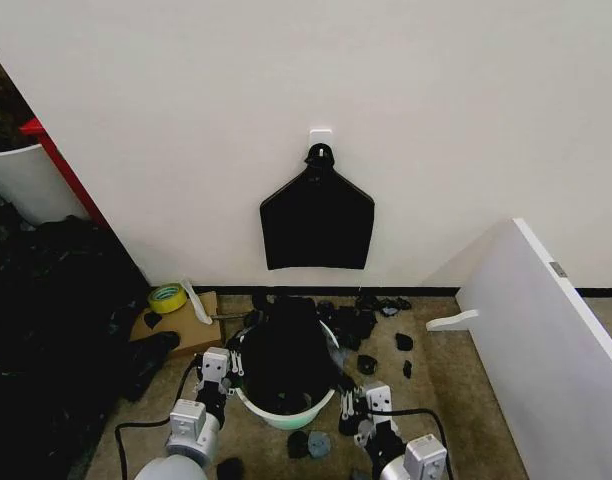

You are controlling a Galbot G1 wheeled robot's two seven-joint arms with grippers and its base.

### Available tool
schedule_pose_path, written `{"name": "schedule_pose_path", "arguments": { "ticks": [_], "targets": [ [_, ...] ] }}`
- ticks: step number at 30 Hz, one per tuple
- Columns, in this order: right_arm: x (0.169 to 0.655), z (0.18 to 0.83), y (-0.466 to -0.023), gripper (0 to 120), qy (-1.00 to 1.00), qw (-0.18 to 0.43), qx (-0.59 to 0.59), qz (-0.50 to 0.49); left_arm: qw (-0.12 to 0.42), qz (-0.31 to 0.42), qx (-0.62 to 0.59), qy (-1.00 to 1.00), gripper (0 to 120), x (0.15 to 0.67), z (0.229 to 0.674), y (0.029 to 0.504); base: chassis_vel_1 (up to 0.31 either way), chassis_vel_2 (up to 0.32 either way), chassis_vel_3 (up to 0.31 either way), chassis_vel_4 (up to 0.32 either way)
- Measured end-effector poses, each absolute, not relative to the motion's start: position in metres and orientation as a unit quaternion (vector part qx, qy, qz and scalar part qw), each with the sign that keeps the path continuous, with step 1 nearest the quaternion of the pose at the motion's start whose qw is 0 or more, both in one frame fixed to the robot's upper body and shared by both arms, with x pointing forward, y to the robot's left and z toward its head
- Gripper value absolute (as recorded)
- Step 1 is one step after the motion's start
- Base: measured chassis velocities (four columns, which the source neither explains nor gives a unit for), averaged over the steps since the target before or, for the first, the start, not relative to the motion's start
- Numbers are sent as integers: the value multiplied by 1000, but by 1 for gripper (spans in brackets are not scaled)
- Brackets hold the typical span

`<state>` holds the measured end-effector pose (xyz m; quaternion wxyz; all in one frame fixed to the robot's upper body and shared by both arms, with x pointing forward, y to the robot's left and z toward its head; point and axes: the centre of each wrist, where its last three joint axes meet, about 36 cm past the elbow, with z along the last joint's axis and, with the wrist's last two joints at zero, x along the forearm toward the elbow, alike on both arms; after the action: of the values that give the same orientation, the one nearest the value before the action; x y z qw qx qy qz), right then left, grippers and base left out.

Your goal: Place the garbage bag over the trash bin.

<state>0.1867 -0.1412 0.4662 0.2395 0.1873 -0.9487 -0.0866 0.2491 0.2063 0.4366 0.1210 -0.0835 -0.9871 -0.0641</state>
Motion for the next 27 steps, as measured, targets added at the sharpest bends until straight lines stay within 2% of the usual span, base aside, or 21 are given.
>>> {"name": "schedule_pose_path", "arguments": {
  "ticks": [2, 8, 11, 15, 20, 27],
  "targets": [
    [185, 469, -142, 0, -946, 247, 190, -86, 132, -67, -82, -986, 0, 247, 446, 206, 0, 0, 0, 0],
    [180, 474, -148, 0, -932, 289, 212, -44, 220, -113, -56, -967, 0, 238, 488, 210, 0, 0, 0, 0],
    [179, 472, -149, 0, -927, 304, 219, -23, 232, -128, -52, -963, 0, 236, 490, 212, 0, 0, 0, 0],
    [177, 463, -149, 0, -922, 315, 224, 10, 256, -147, -49, -954, 0, 231, 487, 212, 0, 0, 0, 0],
    [184, 441, -150, 0, -924, 298, 225, 80, 306, -164, -51, -936, 0, 220, 465, 205, 0, 0, 0, 0],
    [186, 422, -154, 0, -918, 295, 232, 125, 334, -173, -61, -924, 0, 213, 447, 198, 0, 0, 0, 0]
  ]
}}
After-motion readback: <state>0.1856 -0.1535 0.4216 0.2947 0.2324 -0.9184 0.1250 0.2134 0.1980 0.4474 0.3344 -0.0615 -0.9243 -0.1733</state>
